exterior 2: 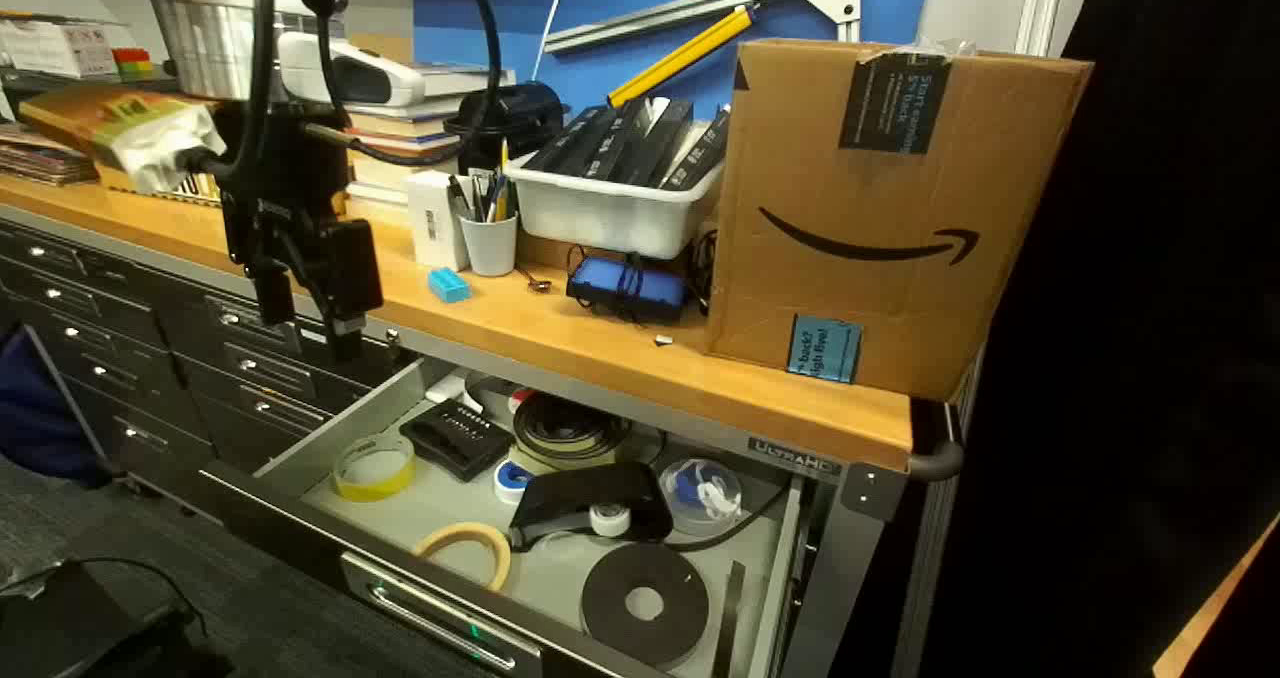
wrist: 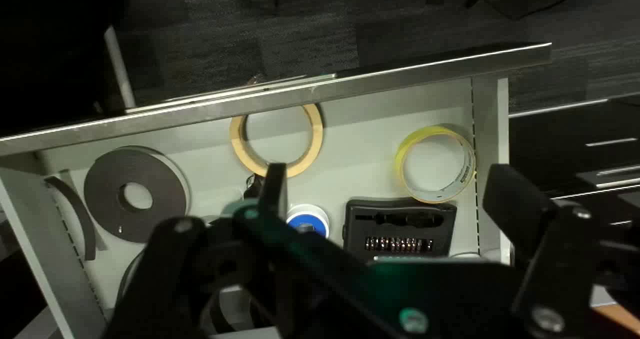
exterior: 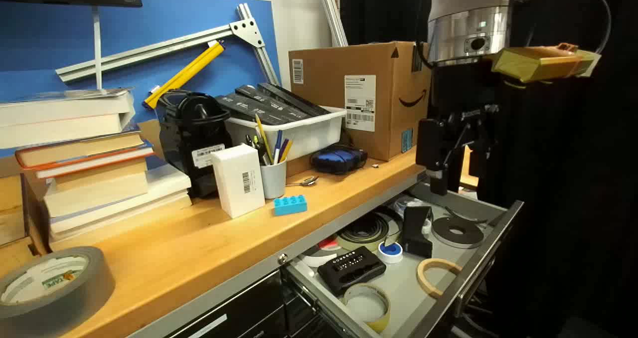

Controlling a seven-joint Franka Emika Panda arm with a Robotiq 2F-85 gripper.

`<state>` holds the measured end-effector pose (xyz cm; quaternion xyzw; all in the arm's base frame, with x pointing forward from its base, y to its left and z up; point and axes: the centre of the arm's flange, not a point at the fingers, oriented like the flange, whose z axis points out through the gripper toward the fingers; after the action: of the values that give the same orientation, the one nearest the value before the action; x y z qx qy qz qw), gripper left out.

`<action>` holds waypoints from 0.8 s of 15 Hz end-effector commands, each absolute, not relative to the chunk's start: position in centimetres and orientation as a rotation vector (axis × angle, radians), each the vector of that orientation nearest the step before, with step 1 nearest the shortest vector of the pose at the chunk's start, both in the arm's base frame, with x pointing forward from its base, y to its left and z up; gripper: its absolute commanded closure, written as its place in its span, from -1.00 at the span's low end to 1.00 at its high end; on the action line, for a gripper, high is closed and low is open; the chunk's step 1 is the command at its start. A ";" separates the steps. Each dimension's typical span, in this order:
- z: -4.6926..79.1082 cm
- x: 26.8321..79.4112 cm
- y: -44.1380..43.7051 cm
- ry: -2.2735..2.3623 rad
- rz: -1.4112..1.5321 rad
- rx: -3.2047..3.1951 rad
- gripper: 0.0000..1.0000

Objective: Pick up the light blue object from the base top, put it in the open drawer and close it

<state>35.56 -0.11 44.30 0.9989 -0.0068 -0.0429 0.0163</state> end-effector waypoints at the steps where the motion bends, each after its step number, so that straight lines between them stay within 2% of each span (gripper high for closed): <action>1: 44.5 35.6 -0.1 -0.021 -0.128 3.106 -1.00; 10: 44.9 35.8 -0.1 -0.021 -0.114 3.107 -1.00; 12: 44.6 38.0 1.0 0.018 -0.083 3.140 -1.00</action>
<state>35.80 -0.08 44.69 0.9991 -0.0065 -0.0383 0.0163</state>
